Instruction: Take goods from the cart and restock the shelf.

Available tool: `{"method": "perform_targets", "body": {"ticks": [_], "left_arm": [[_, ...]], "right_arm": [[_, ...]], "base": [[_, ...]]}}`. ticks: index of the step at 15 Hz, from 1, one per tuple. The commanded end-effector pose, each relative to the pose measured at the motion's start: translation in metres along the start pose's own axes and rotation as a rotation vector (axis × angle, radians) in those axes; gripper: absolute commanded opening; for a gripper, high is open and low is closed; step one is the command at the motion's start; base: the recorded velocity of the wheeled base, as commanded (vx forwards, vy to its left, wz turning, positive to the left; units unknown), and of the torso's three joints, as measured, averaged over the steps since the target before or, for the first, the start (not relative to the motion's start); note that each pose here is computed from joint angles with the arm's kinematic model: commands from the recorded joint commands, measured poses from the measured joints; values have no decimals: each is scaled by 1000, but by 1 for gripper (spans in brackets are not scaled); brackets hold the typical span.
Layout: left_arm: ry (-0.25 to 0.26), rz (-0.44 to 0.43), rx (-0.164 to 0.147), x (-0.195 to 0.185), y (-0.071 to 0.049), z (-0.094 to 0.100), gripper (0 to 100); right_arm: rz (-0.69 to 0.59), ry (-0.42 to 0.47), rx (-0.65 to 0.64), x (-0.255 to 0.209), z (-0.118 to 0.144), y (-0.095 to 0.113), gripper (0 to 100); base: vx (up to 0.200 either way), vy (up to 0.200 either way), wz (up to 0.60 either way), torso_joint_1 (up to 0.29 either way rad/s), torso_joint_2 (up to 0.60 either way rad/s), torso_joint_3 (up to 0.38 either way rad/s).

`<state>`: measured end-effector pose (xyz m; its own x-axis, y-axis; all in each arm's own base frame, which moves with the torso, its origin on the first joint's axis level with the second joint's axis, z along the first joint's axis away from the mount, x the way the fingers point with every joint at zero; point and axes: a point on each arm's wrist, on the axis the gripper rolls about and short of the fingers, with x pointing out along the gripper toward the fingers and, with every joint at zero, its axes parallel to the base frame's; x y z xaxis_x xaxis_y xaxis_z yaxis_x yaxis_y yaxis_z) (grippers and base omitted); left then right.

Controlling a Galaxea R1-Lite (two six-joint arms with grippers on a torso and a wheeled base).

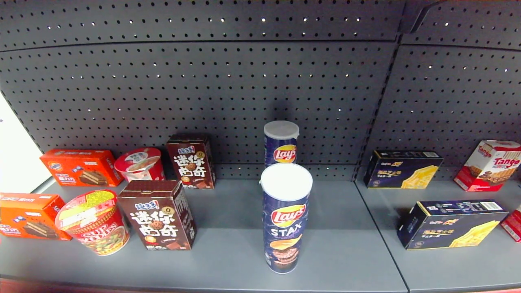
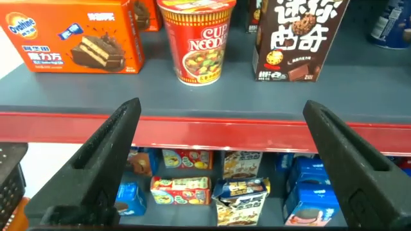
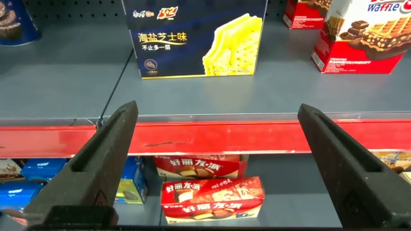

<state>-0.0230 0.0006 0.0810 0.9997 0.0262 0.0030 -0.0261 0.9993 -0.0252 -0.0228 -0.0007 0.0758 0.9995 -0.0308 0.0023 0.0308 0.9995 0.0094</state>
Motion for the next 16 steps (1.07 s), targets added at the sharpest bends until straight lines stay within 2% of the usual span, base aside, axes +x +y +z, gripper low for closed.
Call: {"method": "perform_targets", "body": {"ticks": [1, 3, 16], "left_arm": [[3, 12, -9, 0, 0, -1, 100], [3, 34, -12, 0, 1, -1, 100], [2, 25, -5, 0, 1, -1, 100]], "right_arm": [[0, -2, 0, 0, 0, 0, 100], [0, -2, 0, 0, 0, 0, 100], [0, -2, 1, 0, 0, 0, 100]], "base": [[0, 0, 0, 0, 0, 0], [0, 0, 0, 0, 0, 0], [0, 0, 0, 0, 0, 0]]}}
